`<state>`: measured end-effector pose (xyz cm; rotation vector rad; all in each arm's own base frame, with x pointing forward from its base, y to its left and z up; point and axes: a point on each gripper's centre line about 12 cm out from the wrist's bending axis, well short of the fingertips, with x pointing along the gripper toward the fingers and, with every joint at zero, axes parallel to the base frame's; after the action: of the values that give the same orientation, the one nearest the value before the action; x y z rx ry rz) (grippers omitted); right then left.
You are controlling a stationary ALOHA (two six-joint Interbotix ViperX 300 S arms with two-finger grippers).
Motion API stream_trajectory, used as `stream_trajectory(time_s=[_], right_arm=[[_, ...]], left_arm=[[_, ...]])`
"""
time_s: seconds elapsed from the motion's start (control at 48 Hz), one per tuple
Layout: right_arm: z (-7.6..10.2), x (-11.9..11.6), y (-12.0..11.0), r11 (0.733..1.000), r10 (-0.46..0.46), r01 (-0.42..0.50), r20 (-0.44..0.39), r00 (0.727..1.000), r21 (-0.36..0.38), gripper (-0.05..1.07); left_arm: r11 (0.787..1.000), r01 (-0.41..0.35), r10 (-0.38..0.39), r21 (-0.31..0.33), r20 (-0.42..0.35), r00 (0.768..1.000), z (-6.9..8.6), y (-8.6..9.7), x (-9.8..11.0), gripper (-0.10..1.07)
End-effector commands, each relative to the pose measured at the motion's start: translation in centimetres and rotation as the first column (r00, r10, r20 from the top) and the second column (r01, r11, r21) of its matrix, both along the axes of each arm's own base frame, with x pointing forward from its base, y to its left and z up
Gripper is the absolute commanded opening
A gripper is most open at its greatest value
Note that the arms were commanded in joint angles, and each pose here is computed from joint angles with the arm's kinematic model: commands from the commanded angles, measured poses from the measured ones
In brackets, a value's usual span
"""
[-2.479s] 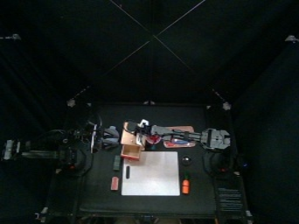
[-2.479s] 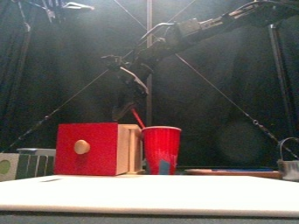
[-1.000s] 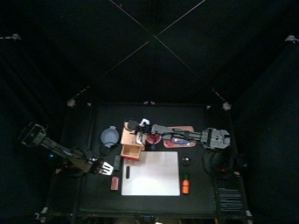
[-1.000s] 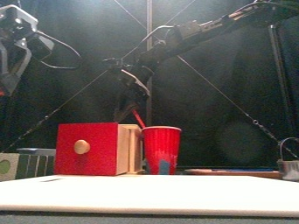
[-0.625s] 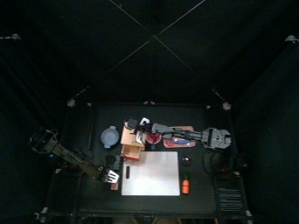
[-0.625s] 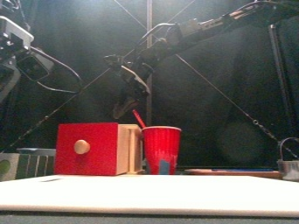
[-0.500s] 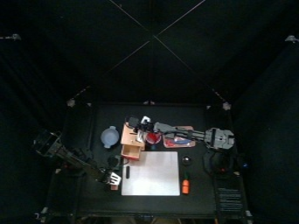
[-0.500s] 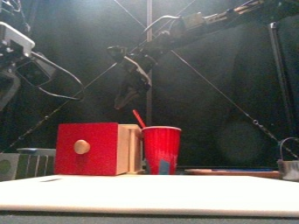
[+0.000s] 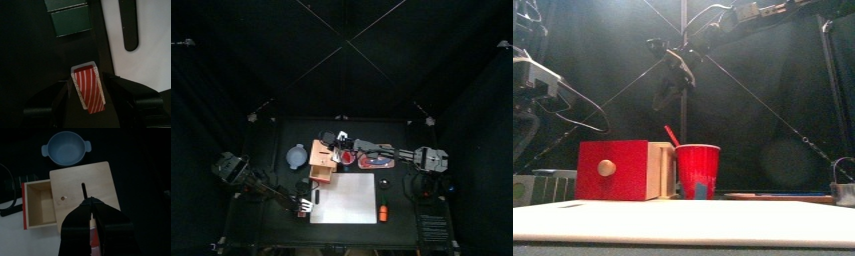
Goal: Place salmon sushi into bowl
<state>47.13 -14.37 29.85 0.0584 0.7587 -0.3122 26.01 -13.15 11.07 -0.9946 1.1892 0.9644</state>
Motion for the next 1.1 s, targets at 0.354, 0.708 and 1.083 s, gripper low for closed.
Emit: stream_trajectory(time_s=[0.354, 0.708, 1.083], right_arm=[[3.2, -1.1, 2.1, 0.999, 0.035, -0.034, 0.075, 0.997, -0.015, 0.12], [2.9, -2.8, 2.5, 0.999, 0.035, -0.034, 0.072, 0.997, -0.009, 0.12], [2.0, -3.9, 2.9, 0.999, 0.039, -0.038, 0.099, 0.994, -0.005, 0.12]], left_arm=[[1.0, -0.021, 0.021, -0.001, -0.043, 0.999, -1.4, -0.8, 0.7, 0.8], [0.999, 0.028, -0.029, 0.039, 0.012, 1.0, 2.1, -0.1, 0.9, 0.59], [0.928, 0.211, -0.279, 0.306, 0.199, 0.94, 9.9, 4.0, 2.4, 0.59]])
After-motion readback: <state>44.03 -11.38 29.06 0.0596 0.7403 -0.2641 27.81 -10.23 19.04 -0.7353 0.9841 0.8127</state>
